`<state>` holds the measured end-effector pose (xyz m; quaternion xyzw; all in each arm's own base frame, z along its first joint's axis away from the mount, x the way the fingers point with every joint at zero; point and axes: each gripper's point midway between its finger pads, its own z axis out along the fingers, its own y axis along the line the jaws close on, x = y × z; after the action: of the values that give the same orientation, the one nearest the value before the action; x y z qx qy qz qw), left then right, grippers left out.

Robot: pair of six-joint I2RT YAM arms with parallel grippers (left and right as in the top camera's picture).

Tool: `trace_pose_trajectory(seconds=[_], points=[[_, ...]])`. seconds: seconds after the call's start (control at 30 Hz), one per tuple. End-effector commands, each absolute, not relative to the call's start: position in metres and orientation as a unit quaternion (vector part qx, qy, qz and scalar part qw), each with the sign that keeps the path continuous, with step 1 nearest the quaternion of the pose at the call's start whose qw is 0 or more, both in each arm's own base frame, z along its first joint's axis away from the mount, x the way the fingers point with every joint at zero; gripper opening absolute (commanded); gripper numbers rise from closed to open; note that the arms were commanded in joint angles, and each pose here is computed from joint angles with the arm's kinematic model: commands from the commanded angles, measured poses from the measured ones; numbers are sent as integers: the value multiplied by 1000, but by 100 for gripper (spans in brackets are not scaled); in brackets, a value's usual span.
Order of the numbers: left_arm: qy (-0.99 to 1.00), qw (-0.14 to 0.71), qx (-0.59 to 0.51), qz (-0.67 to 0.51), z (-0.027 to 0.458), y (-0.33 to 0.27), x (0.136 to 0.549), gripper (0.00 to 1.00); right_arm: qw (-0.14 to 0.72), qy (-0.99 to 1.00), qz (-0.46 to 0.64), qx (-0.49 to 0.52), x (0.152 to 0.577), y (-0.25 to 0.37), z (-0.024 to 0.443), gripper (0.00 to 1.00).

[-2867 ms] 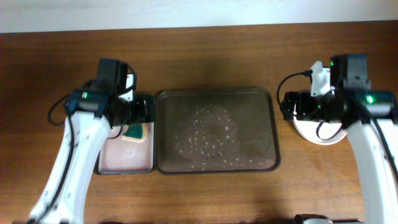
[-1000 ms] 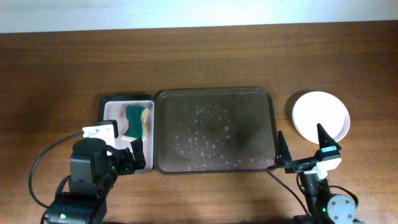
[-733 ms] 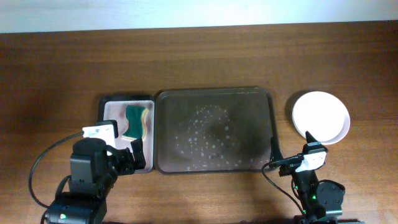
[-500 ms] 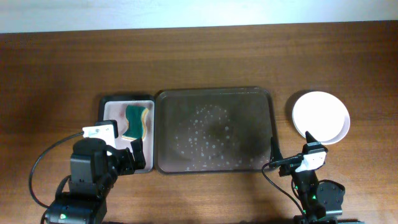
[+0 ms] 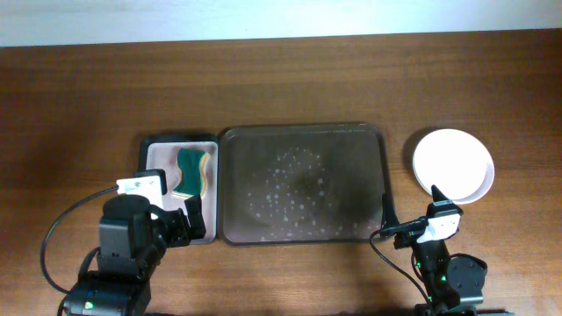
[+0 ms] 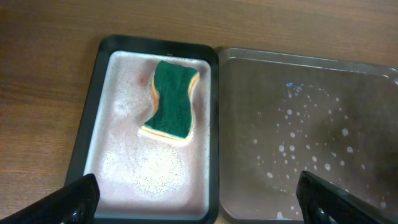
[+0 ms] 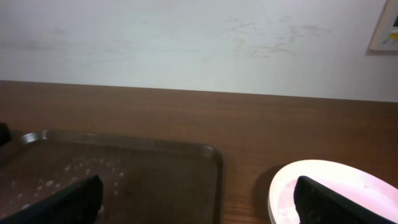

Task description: Clean dirty plates on tray and stack at the side

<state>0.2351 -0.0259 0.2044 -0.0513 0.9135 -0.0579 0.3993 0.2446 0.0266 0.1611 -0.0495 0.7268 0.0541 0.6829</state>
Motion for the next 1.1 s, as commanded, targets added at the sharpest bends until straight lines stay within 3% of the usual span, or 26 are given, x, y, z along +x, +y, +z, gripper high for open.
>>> trace_pose_trajectory(seconds=[0.0, 0.17, 0.4, 0.6, 0.7, 0.8, 1.07], points=[[914, 399, -54, -52, 202, -24, 235, 99, 682, 728, 49, -44, 245, 23, 159, 99], [895, 439, -72, -22, 212, -8, 225, 99, 682, 728, 49, -44, 245, 23, 159, 99], [795, 597, -86, -66, 184, -4, 236, 99, 682, 728, 49, -44, 245, 23, 159, 99], [676, 728, -82, -84, 194, -3, 248, 99, 682, 728, 49, -44, 245, 23, 159, 99], [681, 728, -58, -49, 192, 0, 246, 99, 682, 728, 49, -44, 245, 23, 159, 99], [734, 677, -25, -42, 156, -8, 246, 100, 682, 728, 49, -44, 245, 23, 159, 99], [735, 677, -22, -46, 156, -10, 246, 99, 682, 728, 49, -44, 245, 23, 159, 99]])
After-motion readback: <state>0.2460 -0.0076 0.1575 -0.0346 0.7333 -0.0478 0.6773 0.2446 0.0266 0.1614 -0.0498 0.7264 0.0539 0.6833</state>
